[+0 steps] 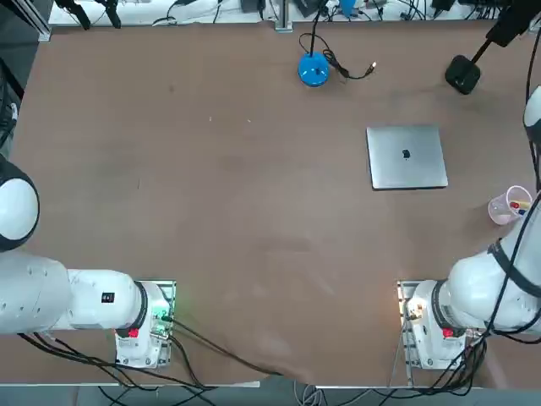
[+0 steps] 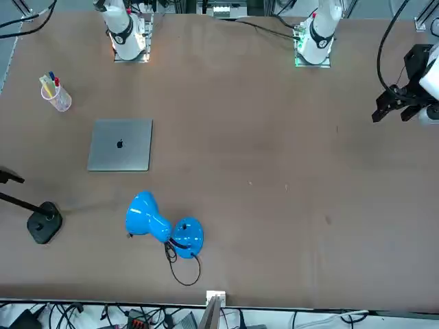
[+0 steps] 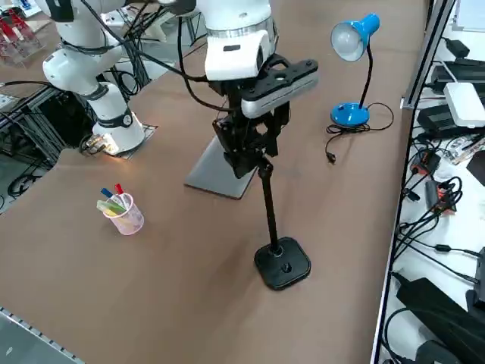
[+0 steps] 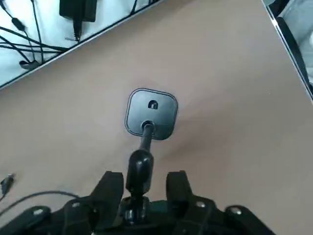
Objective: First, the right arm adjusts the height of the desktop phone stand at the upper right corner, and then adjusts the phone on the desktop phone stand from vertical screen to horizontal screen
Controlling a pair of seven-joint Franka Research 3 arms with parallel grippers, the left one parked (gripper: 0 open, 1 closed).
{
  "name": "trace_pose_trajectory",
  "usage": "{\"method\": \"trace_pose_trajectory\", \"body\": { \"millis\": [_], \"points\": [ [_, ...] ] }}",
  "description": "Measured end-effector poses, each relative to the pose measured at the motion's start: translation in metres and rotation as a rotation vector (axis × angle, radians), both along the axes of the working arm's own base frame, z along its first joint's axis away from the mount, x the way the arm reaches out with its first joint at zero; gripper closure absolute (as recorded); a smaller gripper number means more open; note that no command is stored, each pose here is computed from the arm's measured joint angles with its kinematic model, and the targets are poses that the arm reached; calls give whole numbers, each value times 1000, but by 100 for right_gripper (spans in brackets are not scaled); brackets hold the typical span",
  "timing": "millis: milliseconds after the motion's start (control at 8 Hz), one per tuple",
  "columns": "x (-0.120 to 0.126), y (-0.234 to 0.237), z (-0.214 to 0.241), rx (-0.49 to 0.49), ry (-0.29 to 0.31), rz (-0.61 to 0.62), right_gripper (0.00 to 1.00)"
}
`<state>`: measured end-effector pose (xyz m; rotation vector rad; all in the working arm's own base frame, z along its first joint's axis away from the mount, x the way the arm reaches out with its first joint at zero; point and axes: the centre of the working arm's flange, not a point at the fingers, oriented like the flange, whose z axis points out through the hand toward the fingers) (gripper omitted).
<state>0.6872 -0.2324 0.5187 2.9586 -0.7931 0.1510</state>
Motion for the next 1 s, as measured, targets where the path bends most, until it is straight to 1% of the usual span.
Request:
{"method": "trace_pose_trajectory", "body": {
  "millis": [625,750,1000],
  "points": [
    [1,6,-23,12,42,-5,50],
    [1,6,-24,14,42,-5,54],
    [1,6,-21,21,32,-6,53]
  ]
}}
